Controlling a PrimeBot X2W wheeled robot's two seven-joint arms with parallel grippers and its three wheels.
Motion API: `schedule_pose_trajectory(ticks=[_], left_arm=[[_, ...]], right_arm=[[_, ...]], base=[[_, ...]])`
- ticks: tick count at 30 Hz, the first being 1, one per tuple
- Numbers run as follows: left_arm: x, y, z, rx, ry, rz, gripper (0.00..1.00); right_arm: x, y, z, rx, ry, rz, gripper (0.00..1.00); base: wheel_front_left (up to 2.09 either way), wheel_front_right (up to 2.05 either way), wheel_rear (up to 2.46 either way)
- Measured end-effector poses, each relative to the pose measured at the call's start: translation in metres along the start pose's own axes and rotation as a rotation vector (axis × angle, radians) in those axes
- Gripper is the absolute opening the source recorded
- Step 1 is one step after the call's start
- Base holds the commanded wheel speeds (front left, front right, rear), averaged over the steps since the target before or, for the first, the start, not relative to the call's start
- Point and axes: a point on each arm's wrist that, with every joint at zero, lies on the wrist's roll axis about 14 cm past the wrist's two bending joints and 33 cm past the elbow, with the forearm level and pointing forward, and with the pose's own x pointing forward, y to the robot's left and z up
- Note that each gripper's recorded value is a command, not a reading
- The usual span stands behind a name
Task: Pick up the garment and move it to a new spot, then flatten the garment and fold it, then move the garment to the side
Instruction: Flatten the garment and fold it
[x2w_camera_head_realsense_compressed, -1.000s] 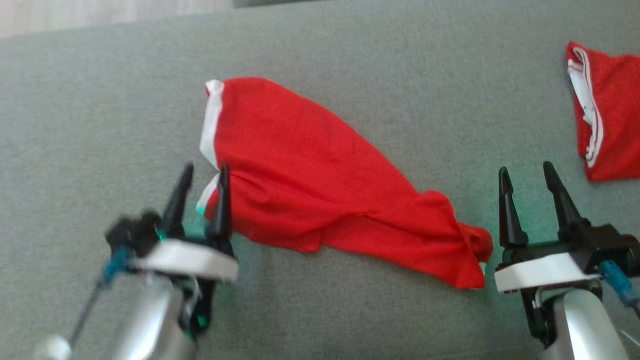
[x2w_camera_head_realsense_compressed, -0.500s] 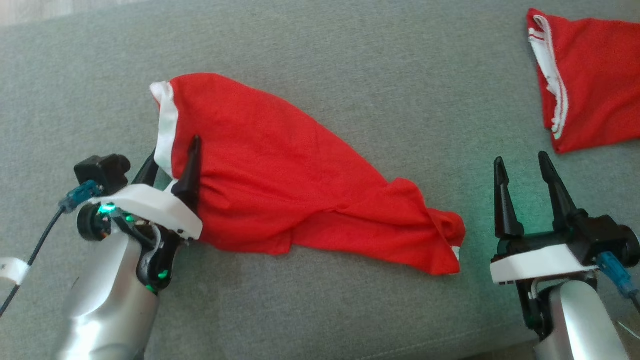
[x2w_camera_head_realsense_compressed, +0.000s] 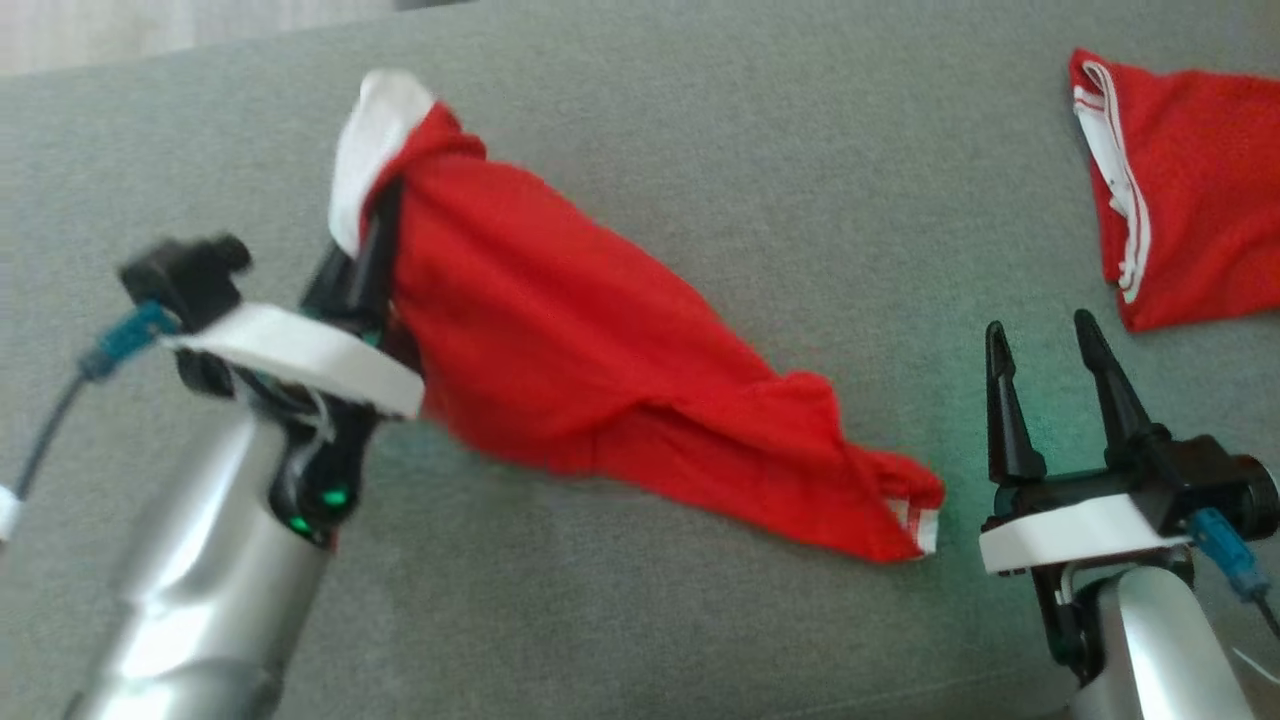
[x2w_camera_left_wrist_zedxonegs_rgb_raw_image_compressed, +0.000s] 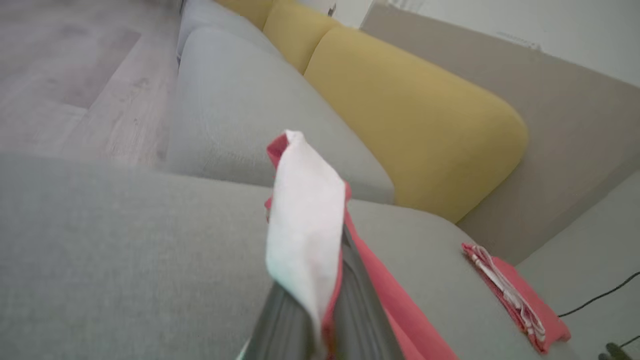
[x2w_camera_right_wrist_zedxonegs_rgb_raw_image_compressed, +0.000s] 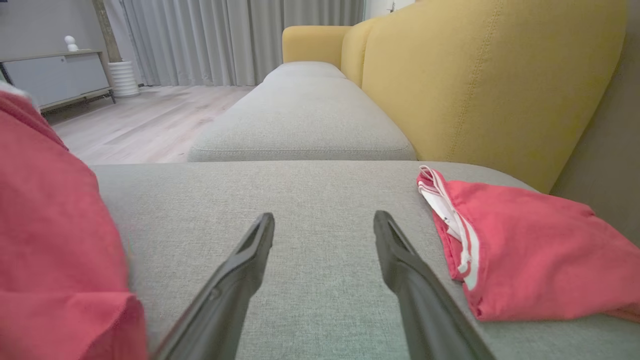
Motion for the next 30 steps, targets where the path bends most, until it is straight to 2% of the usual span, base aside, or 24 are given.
schedule_pose_trajectory(ticks=[5,13,20,25,30], left_arm=[[-0.009,-0.013,0.061,0.041,-0.126,-0.032,0.00],[-0.030,-0.039,0.108,0.074,-0.216,-0.059,0.00],[-0.046,-0.051,0.084,0.063,-0.148,-0.093,0.00],[-0.047,-0.080,0.065,0.039,-0.112,-0.169,0.00],[-0.047,-0.117,0.009,-0.018,0.013,-0.274,0.00]], right_arm=[[0.001,0.010,0.007,-0.004,-0.022,0.032,1.00],[0.002,0.018,0.013,-0.001,-0.038,0.053,1.00],[0.006,0.024,0.008,0.003,-0.026,0.069,1.00],[0.006,0.025,0.005,0.004,-0.018,0.073,1.00],[0.007,0.023,0.000,0.010,-0.002,0.067,1.00]], base=[[0.00,0.00,0.00],[0.00,0.00,0.00],[0.00,0.00,0.00],[0.00,0.00,0.00],[0.00,0.00,0.00]])
